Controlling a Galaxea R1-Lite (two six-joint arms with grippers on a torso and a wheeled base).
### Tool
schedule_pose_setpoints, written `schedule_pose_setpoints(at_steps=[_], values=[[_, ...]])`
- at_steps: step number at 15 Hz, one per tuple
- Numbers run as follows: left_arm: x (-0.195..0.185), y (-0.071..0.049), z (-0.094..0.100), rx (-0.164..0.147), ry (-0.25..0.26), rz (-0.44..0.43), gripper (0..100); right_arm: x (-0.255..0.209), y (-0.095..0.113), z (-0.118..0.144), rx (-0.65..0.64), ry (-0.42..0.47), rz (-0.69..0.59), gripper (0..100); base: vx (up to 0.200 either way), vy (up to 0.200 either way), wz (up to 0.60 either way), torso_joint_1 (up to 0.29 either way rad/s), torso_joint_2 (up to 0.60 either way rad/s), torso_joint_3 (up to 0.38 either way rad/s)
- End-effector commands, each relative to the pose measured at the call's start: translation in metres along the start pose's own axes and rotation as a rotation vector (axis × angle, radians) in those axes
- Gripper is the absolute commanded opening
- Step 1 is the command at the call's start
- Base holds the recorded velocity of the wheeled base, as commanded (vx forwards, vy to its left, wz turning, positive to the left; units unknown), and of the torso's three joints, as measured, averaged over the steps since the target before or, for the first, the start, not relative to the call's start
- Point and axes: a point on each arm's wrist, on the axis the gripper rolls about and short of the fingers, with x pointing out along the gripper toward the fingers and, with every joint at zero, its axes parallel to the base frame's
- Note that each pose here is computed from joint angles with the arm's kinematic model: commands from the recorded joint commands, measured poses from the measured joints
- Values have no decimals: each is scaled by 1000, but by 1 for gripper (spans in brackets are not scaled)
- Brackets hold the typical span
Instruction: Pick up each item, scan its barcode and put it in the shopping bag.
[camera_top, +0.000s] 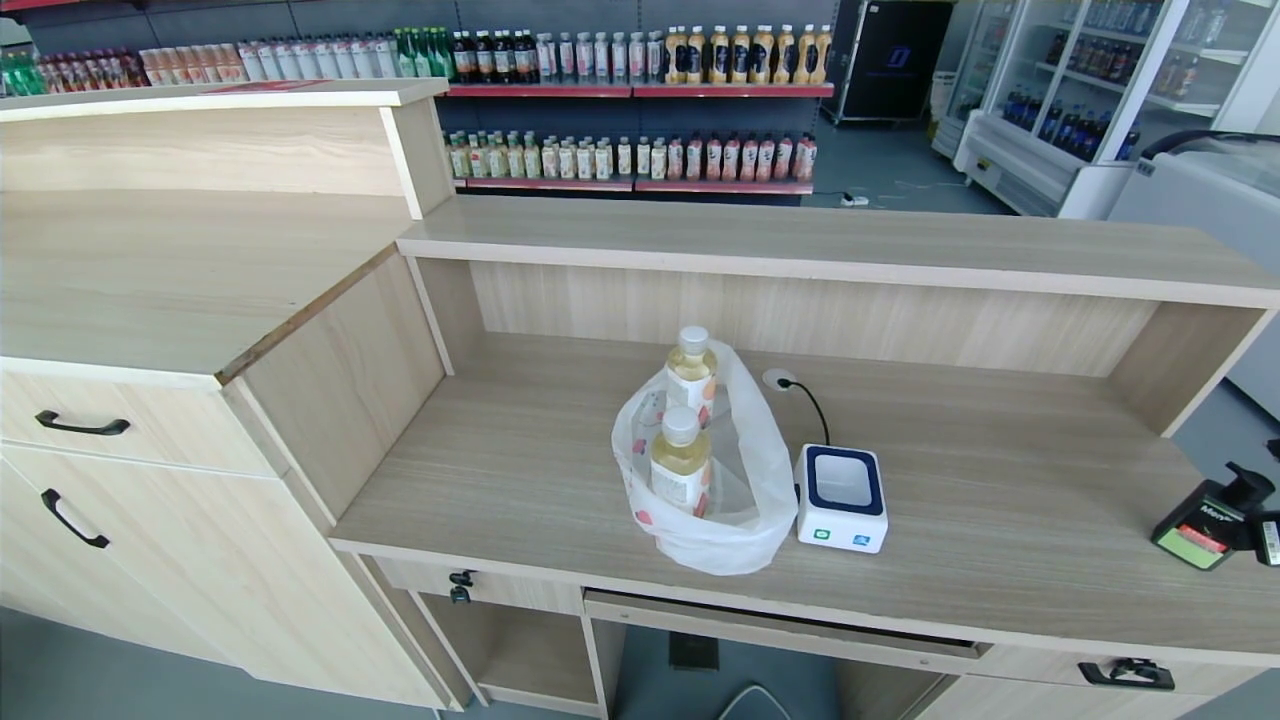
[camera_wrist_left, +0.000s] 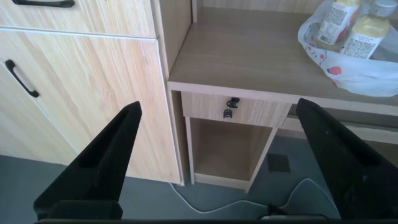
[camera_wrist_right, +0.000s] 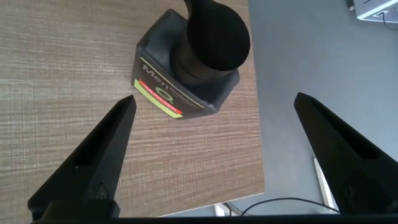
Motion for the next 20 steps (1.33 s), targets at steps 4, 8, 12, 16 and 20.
schedule_pose_setpoints(at_steps=[4,8,12,16,20], values=[[0,0,0,0,-1,0,100,16,-2,-2,0,-28,51,100,0,0,0,0,0,0],[0,0,0,0,-1,0,100,25,1,-4,-2,-25,63,100,0,0,0,0,0,0],[0,0,0,0,-1,0,100,34,13,-4,-13,-24,96,100,0,0,0,0,0,0],[0,0,0,0,-1,0,100,43,31,4,-38,-41,138,100,0,0,0,0,0,0],[0,0,0,0,-1,0,100,45,43,8,-55,-46,166,100,0,0,0,0,0,0]])
